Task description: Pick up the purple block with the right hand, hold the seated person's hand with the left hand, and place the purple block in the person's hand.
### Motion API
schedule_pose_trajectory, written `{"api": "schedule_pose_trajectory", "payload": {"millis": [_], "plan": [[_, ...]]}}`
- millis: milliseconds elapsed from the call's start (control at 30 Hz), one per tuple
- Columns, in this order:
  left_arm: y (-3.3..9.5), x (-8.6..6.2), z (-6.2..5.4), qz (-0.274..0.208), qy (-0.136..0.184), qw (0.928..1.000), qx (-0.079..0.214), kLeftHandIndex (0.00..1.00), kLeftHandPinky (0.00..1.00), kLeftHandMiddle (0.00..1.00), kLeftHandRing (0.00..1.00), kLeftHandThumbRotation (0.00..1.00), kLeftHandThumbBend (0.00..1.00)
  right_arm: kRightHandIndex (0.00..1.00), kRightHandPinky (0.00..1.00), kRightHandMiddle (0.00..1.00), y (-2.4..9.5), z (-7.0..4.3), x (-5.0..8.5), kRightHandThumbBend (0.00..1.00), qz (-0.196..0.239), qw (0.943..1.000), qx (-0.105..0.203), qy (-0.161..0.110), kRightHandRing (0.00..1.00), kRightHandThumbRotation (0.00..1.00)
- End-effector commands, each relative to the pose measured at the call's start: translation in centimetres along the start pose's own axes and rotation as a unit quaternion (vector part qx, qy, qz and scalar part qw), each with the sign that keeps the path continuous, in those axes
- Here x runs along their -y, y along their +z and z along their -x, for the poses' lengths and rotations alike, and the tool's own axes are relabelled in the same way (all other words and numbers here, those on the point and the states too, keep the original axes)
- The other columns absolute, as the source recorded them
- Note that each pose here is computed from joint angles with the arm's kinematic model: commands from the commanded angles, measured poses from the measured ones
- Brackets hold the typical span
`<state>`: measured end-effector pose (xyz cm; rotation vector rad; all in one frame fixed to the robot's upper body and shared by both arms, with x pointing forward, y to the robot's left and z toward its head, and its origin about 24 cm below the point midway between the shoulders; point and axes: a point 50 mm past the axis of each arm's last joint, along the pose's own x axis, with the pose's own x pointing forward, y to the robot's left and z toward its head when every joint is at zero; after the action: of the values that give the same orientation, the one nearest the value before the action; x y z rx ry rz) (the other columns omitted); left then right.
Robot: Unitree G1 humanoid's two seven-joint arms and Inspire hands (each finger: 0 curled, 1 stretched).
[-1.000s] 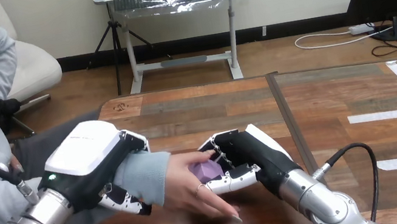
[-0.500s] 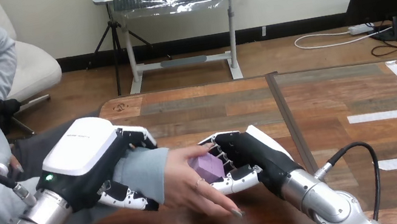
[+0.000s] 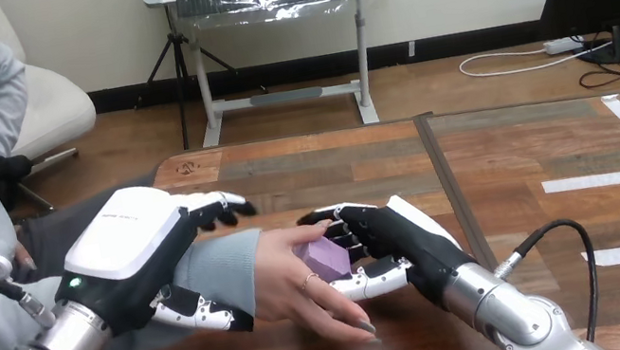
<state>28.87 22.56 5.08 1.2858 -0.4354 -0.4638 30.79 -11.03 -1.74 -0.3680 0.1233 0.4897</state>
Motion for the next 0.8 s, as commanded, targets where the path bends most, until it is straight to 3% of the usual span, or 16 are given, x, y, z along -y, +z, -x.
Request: {"api": "schedule_pose_trajectory", "payload": {"millis": [0, 367, 767], "plan": [[0.31, -1.83, -1.49, -0.007, 0.052, 0.9985, 0.017, 0.79, 0.72, 0.74, 0.72, 0.34, 1.00, 0.84, 0.84, 0.81, 2.78, -1.38, 2.25, 1.00, 0.024, 0.9989, 0.039, -0.015, 0.84, 0.38], [0.22, -1.46, -1.07, -0.002, 0.049, 0.9987, 0.013, 0.85, 0.78, 0.80, 0.79, 0.38, 1.00, 0.93, 0.86, 0.86, 2.87, -1.32, 2.43, 1.00, 0.046, 0.9980, 0.042, -0.011, 0.88, 0.57], [0.34, -1.15, -0.59, 0.018, 0.064, 0.9977, 0.017, 0.88, 0.82, 0.85, 0.84, 0.41, 1.00, 0.99, 0.87, 0.92, 2.92, -1.23, 2.52, 1.00, 0.063, 0.9971, 0.044, -0.001, 0.91, 0.68]]}}
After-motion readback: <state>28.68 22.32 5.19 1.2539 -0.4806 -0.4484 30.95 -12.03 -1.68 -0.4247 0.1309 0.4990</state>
